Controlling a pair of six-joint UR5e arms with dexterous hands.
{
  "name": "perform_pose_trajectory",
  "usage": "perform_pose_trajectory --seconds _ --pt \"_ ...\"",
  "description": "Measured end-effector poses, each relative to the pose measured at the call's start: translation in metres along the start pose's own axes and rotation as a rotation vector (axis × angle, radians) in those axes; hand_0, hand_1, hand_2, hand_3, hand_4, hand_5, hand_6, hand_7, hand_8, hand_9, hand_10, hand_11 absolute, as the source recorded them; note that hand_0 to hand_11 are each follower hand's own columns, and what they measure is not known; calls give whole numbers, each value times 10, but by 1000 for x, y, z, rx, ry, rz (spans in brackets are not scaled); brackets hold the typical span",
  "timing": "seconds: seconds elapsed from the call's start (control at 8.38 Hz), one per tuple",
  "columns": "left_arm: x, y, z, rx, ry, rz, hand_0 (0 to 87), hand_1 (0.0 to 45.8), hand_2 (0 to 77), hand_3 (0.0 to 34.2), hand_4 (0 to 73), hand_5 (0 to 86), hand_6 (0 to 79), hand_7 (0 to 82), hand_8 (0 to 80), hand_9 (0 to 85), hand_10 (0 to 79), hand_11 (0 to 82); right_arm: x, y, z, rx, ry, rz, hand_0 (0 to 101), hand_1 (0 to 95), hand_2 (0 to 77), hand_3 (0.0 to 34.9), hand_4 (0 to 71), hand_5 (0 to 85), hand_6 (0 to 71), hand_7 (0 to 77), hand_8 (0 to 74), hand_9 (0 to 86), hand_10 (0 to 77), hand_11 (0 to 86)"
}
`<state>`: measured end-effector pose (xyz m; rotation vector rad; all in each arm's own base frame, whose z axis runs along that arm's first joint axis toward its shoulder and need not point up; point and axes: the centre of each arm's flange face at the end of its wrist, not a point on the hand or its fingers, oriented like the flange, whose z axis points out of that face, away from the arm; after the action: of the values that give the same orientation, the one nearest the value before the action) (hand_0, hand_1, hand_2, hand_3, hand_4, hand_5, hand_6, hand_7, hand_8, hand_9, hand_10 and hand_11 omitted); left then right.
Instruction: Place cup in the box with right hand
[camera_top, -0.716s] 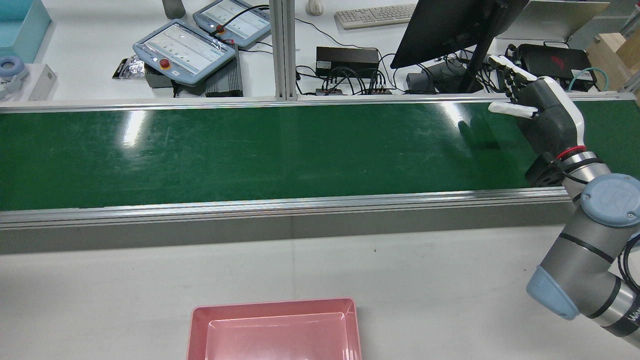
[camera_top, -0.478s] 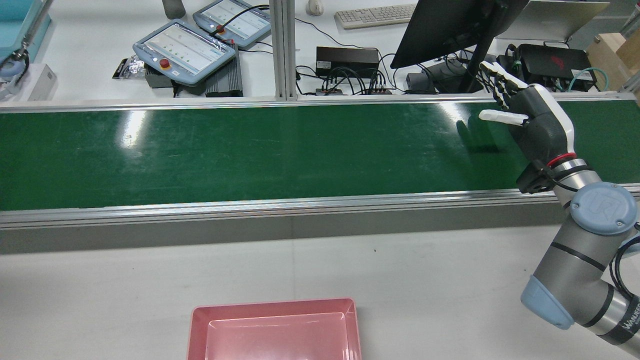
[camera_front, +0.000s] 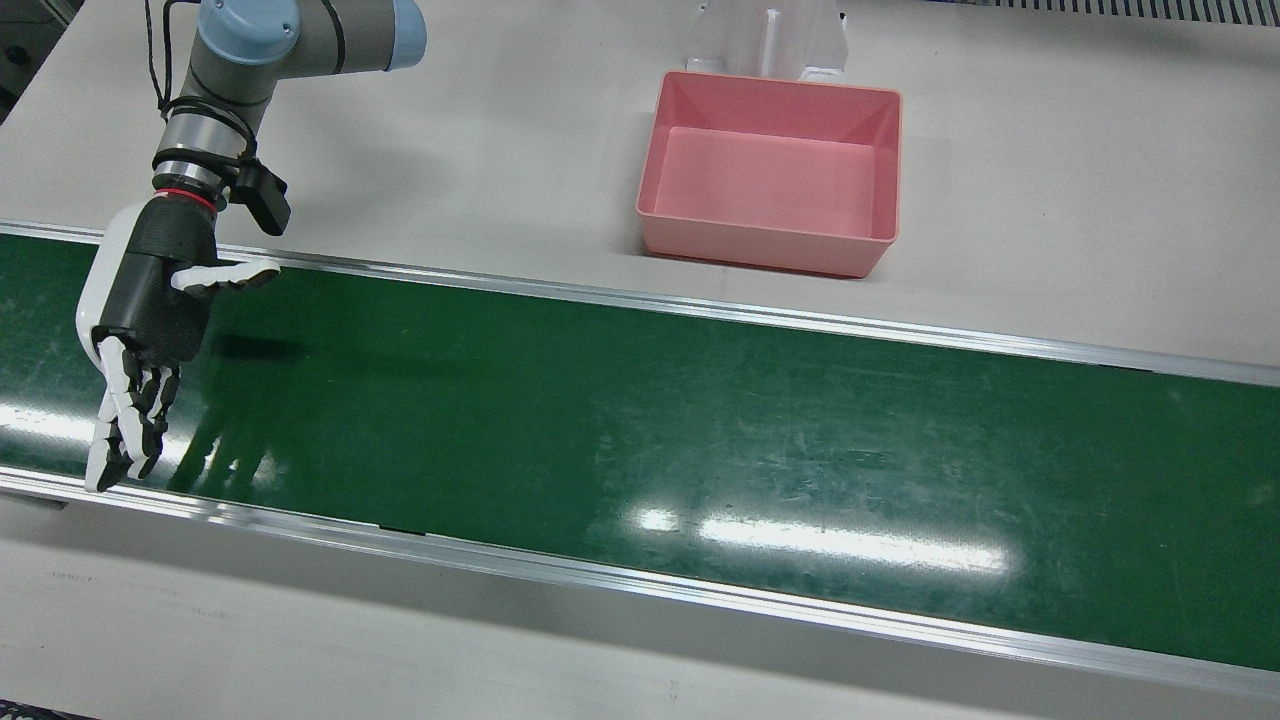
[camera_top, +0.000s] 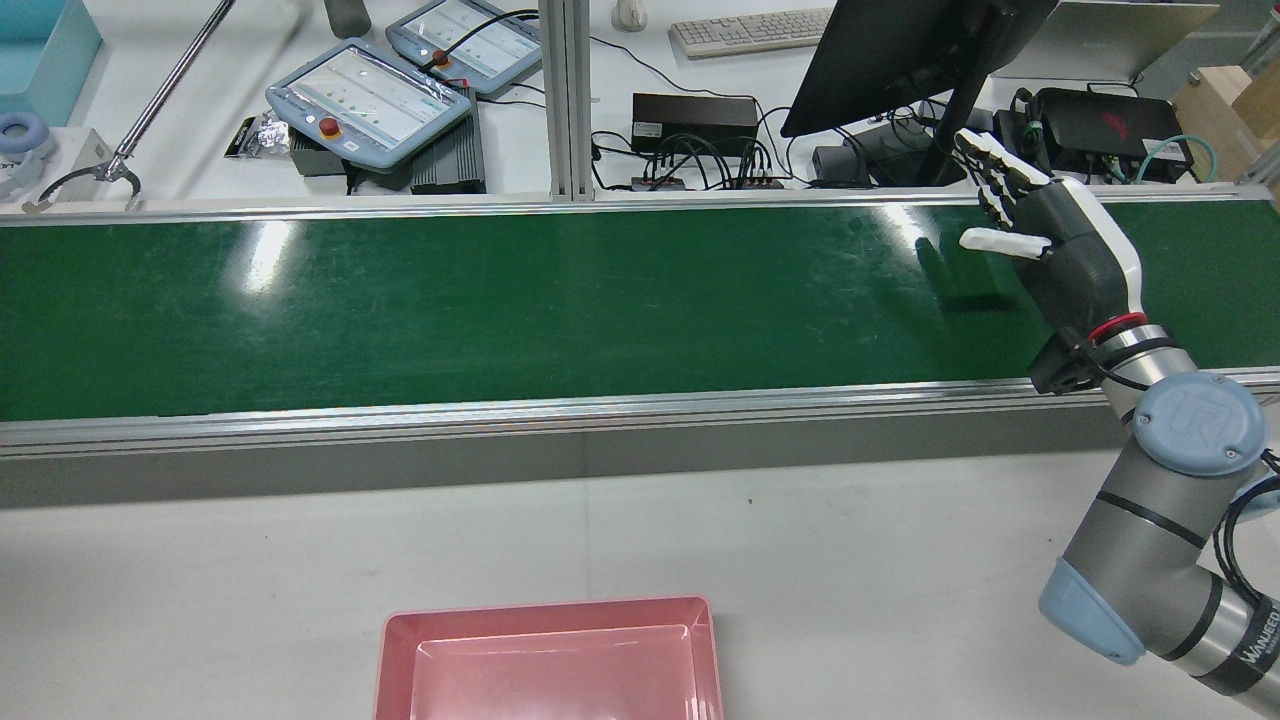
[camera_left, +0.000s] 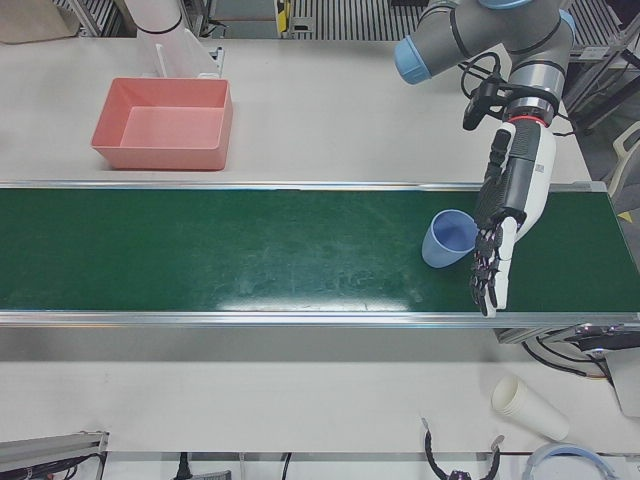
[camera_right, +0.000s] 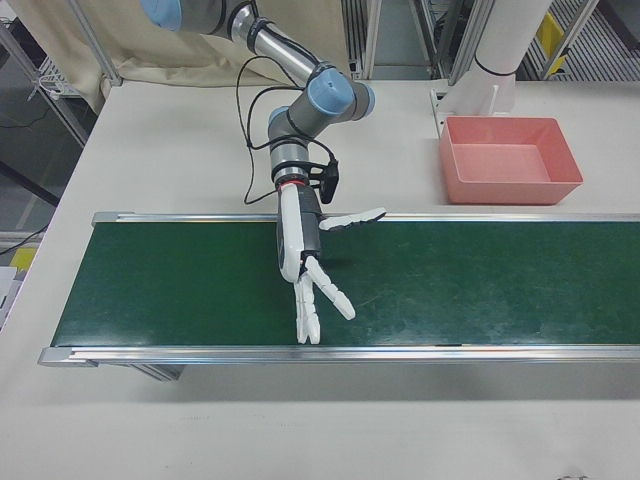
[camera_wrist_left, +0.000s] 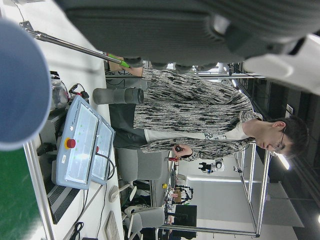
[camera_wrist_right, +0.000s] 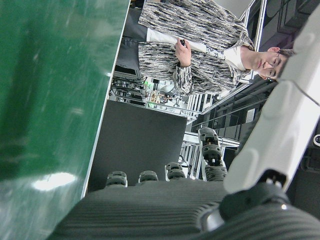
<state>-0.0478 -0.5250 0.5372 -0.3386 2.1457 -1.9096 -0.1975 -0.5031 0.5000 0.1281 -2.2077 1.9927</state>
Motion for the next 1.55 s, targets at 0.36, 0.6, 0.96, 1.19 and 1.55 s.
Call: perform_pose_trajectory --seconds 0.36,0.6,0.96,1.19,1.55 --pt "0 0 0 0 0 0 0 5 5 0 11 5 5 5 0 0 0 0 -13 -1 2 0 -21 1 467 104 11 53 0 38 16 76 5 5 11 38" --pt "0 0 0 0 -1 0 0 5 5 0 11 0 0 5 0 0 0 0 -15 -5 -1 7 -19 -5 467 115 11 18 0 38 16 76 5 5 11 22" --pt "0 0 0 0 -1 0 0 5 5 0 11 5 5 5 0 0 0 0 -3 -9 -4 12 4 -17 465 109 11 0 0 38 16 65 5 5 11 22" --pt "0 0 0 0 -1 0 0 5 5 0 11 5 0 5 0 0 0 0 1 -11 -6 16 11 -26 463 109 11 0 0 38 16 65 5 5 11 33" --pt "0 0 0 1 0 0 0 5 5 0 11 5 0 5 0 0 0 0 5 -13 -7 19 19 -33 458 87 11 0 0 38 16 65 5 5 11 33"
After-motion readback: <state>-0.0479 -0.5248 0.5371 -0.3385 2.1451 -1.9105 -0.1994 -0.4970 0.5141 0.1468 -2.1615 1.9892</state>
